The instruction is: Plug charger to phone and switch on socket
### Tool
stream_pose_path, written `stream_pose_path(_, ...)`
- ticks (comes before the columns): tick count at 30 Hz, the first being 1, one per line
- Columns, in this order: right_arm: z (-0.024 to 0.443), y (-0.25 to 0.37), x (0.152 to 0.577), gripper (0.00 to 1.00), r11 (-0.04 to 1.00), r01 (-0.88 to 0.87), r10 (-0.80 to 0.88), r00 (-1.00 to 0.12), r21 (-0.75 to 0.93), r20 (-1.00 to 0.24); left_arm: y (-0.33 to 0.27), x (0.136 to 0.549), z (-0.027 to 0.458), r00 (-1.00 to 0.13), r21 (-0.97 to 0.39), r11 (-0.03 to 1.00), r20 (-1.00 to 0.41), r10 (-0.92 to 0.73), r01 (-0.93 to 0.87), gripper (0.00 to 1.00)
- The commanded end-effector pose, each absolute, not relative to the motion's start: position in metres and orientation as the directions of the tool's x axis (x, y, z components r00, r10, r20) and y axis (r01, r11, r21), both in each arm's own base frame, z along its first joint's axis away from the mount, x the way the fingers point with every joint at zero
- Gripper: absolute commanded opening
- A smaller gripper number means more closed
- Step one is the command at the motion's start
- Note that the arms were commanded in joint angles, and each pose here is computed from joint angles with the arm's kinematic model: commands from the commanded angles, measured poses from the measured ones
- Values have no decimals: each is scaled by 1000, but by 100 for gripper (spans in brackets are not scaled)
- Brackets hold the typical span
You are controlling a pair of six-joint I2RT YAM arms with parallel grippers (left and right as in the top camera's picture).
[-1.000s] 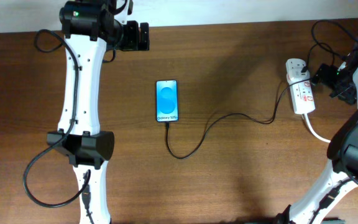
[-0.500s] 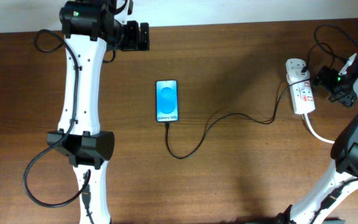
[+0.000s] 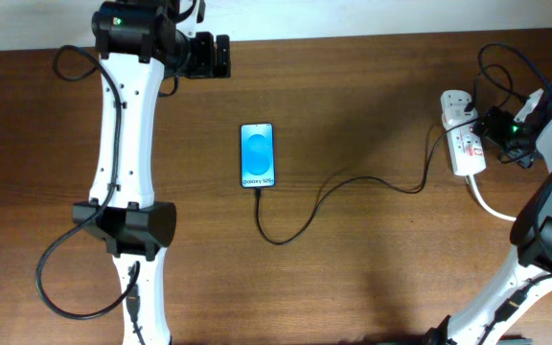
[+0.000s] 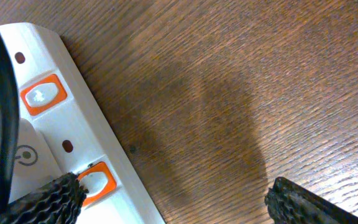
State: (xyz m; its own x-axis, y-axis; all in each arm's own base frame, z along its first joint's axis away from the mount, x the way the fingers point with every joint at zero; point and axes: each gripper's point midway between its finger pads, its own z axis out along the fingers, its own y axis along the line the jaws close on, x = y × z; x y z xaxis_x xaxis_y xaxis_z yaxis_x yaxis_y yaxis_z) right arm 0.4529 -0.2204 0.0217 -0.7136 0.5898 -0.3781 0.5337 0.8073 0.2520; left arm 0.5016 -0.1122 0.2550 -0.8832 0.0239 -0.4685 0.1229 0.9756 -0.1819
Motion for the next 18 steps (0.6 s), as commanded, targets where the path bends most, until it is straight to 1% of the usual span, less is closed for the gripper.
stream_pose_path(1, 15, -216, 451, 99, 802, 535, 598, -717, 267, -358, -110, 502, 252, -886, -174, 979, -463, 14, 106, 99)
stream_pose_path(7, 15, -216, 451, 98, 802, 535, 598, -717, 267, -358, -110, 502, 252, -886, -174, 979, -463, 14, 107, 99)
stream_pose_path(9, 8, -215, 449, 98, 800, 538, 600, -722, 267, -345, -110, 502, 252, -886, -174, 979, -463, 14, 107, 99)
stream_pose_path(11, -10, -210, 447, 98, 795, 538, 606, -734, 281, -307, -110, 502, 252, -886, -174, 979, -463, 14, 107, 99)
stream_pose_path(12, -13, -203, 448, 98, 801, 513, 593, -749, 308, -296, -109, 502, 253, -886, -174, 979, -463, 14, 106, 100)
stream_pose_path(18, -13, -193, 447, 98, 817, 467, 561, -778, 338, -281, -109, 502, 253, -886, -174, 979, -463, 14, 107, 99)
